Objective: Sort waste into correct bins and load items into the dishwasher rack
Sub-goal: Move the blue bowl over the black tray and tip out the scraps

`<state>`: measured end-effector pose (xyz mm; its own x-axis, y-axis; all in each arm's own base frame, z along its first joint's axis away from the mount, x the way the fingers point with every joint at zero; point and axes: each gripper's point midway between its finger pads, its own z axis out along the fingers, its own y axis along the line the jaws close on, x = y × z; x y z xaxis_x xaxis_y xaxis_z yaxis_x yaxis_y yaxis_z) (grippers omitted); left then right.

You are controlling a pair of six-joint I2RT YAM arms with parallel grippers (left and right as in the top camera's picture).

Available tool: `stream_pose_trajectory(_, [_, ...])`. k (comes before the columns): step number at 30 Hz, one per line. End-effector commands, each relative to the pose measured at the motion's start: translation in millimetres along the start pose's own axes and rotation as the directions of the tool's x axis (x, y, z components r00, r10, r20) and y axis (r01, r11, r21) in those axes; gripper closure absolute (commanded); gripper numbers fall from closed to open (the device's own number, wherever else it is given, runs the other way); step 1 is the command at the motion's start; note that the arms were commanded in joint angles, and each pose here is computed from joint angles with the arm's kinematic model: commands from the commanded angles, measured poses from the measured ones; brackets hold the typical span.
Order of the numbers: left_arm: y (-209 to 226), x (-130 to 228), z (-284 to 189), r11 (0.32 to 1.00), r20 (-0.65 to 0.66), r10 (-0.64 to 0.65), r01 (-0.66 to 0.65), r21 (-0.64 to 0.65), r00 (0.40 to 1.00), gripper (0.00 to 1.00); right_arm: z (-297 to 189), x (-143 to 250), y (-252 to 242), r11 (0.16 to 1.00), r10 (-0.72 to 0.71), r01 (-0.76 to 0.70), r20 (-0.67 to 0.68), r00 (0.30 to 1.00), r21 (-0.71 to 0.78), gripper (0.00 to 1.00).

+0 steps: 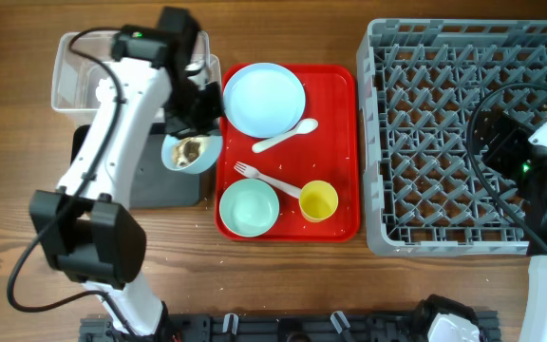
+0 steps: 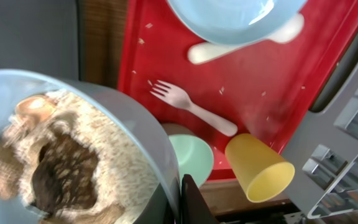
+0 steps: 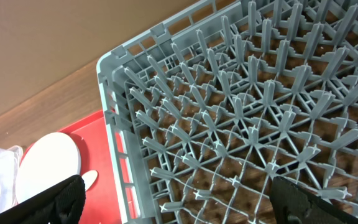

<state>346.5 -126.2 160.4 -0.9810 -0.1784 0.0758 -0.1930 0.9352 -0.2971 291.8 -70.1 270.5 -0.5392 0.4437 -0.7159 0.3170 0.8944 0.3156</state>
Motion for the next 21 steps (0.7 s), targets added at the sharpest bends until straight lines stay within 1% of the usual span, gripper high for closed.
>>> stream_pose_trajectory(1, [25, -1, 1, 0.994, -0.038, -0.012, 0.016, 0.109, 0.999, 0.96, -4, -6, 3, 1.0, -0.019, 0.019, 0.014, 1.0, -0.012, 0.04])
stream_pose_trajectory(4, [46, -6, 5, 0.985, -0.051, -0.037, 0.045, 0.166, 0.998, 0.96, -4, -6, 3, 1.0, -0.018, 0.018, 0.014, 1.0, -0.013, 0.04])
stream_pose_trajectory(5, [49, -5, 7, 0.973, -0.06, -0.021, 0.034, 0.226, 0.998, 0.96, -4, -6, 3, 1.0, -0.019, 0.019, 0.013, 1.0, -0.013, 0.03])
stream_pose_trajectory(7, [53, -3, 11, 0.957, -0.073, -0.013, 0.034, 0.289, 0.997, 0.96, -4, -6, 3, 1.0, -0.018, 0.018, 0.013, 1.0, -0.013, 0.04])
stream_pose_trajectory(10, [73, -5, 16, 0.933, -0.08, -0.064, 0.088, 0.349, 0.995, 0.96, -4, -5, 3, 1.0, -0.018, 0.018, 0.009, 1.0, -0.012, 0.03])
stream_pose_trajectory(12, [77, -6, 8, 0.891, -0.064, -0.056, 0.079, 0.448, 0.996, 0.96, -4, -5, 3, 1.0, -0.017, 0.017, 0.009, 1.0, -0.012, 0.04])
stream_pose_trajectory(13, [77, -6, 5, 0.875, -0.058, -0.052, 0.073, 0.478, 0.997, 0.96, -4, -5, 3, 1.0, -0.017, 0.017, 0.009, 1.0, -0.012, 0.03])
stream_pose_trajectory(14, [76, -6, -3, 0.842, -0.044, -0.042, 0.059, 0.536, 0.998, 0.96, -4, -5, 3, 1.0, -0.017, 0.017, 0.009, 1.0, -0.012, 0.03])
stream_pose_trajectory(15, [77, -6, -8, 0.822, -0.034, -0.038, 0.051, 0.567, 0.999, 0.96, -4, -5, 3, 1.0, -0.017, 0.017, 0.009, 1.0, -0.012, 0.04])
stream_pose_trajectory(17, [82, -7, -19, 0.785, -0.013, -0.051, 0.048, 0.618, 0.999, 0.96, -4, -5, 3, 1.0, -0.017, 0.017, 0.009, 1.0, -0.012, 0.03])
stream_pose_trajectory(21, [97, -14, -32, 0.742, 0.011, -0.117, 0.08, 0.665, 0.993, 0.96, -4, -5, 3, 1.0, -0.017, 0.017, 0.009, 1.0, -0.012, 0.03])
